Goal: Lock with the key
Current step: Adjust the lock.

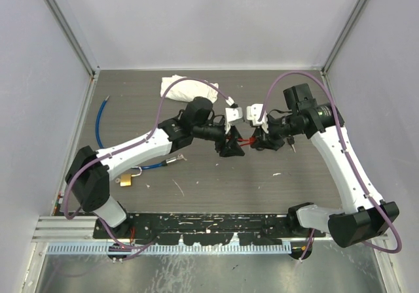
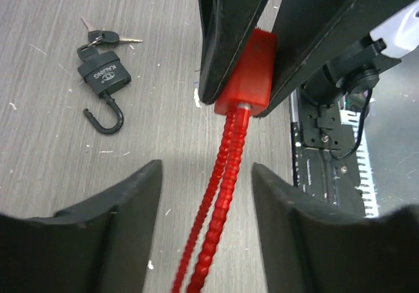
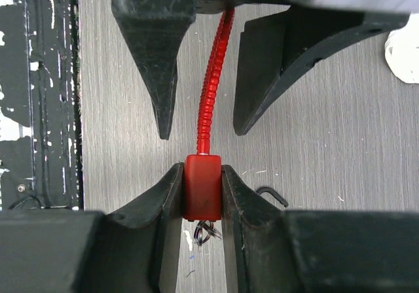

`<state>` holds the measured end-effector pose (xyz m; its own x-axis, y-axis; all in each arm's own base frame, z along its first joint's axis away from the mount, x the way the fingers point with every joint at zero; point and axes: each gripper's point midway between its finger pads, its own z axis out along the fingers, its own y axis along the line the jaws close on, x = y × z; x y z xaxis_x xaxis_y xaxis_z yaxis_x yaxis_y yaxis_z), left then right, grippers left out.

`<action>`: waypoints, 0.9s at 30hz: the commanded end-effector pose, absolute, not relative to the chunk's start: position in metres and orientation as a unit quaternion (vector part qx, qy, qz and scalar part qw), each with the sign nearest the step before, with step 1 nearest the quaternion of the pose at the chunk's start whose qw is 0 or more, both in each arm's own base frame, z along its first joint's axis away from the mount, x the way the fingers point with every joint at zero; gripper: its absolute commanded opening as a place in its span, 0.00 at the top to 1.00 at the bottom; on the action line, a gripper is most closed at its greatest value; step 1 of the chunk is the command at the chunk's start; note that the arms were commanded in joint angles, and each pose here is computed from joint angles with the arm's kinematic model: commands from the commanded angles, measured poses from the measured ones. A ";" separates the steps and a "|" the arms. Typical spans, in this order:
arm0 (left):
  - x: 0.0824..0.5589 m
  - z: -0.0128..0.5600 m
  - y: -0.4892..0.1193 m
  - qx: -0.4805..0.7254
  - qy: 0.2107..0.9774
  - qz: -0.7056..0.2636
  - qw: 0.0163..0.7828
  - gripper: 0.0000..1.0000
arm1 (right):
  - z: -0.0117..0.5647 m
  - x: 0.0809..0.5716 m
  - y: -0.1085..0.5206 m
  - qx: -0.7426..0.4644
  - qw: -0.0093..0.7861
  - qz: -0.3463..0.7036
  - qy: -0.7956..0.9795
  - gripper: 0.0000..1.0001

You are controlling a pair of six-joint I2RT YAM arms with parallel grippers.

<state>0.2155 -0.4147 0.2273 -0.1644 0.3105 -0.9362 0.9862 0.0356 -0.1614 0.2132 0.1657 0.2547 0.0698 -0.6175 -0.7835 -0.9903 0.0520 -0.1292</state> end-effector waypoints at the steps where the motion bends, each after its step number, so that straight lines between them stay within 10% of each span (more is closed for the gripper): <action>1: 0.212 0.264 -0.428 0.528 0.579 -0.481 0.393 0.50 | 0.269 0.212 0.178 -0.640 0.378 0.277 0.609 0.99; 8: 0.207 0.260 -0.430 0.533 0.574 -0.491 0.381 0.99 | 0.270 0.210 0.183 -0.634 0.376 0.294 0.608 0.99; 14: 0.200 0.264 -0.421 0.528 0.560 -0.501 0.397 1.00 | 0.275 0.206 0.183 -0.621 0.370 0.306 0.619 0.92; 21: 0.206 0.269 -0.403 0.497 0.562 -0.511 0.420 1.00 | 0.288 0.203 0.180 -0.589 0.369 0.323 0.642 0.46; 27: 0.199 0.259 -0.392 0.493 0.567 -0.515 0.412 1.00 | 0.321 0.197 0.174 -0.557 0.398 0.359 0.634 0.39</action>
